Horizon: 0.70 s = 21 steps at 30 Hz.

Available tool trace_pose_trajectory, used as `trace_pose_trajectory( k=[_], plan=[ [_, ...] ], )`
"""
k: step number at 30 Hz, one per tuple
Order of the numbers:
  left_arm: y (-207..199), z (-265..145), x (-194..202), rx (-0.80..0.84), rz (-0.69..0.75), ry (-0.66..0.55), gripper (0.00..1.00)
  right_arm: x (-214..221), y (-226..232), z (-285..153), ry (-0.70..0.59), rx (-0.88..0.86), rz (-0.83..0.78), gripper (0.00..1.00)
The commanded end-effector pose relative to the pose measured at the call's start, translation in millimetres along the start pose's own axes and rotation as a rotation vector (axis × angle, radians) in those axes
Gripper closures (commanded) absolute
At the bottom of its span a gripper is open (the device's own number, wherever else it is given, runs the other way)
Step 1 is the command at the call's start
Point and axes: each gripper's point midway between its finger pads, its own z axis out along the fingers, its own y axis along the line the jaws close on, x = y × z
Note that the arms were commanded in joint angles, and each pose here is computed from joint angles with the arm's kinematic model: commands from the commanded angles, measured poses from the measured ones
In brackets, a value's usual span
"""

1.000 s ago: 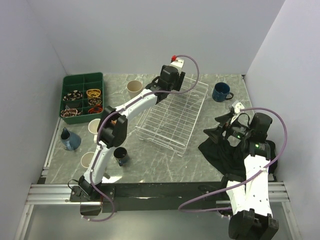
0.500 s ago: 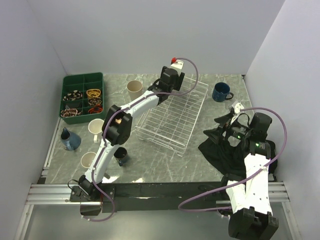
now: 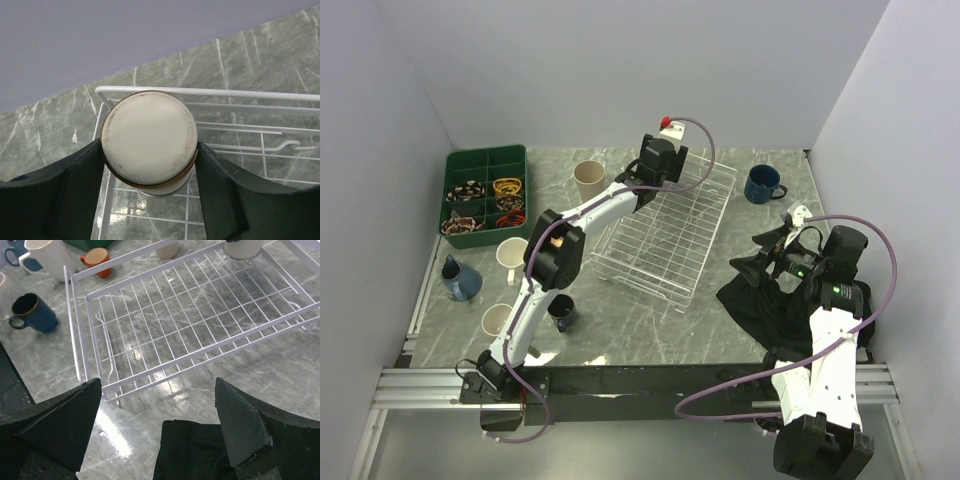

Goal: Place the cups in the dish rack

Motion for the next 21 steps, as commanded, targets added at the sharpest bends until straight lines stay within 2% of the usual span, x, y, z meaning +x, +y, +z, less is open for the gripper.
trace_pose_trajectory(
  k=[1,10,11,19,21],
  plan=[
    [4.4,-4.3,-28.0,-0.009,-0.057,-0.072,0.45,-18.3,-0.4,-4.2,-0.031,0.007,-0.055,0.00],
    [8.3,-6.4,-27.2,-0.027,-0.061,-0.069,0.20,-18.7,-2.1,-5.1,-0.034,0.015,-0.055,0.00],
    [8.8,-7.8,-28.8,-0.027,-0.060,-0.070,0.10,-19.0,-1.6,-5.3,-0.035,0.014,-0.056,0.00],
    [12.7,-23.2,-48.3,-0.021,-0.082,-0.087,0.04,-18.8,-4.5,-7.4,-0.036,0.031,-0.060,0.00],
    [14.3,-34.2,-65.1,-0.010,-0.100,-0.108,0.02,-18.3,-6.2,-8.3,-0.036,0.040,-0.060,0.00]
  ],
)
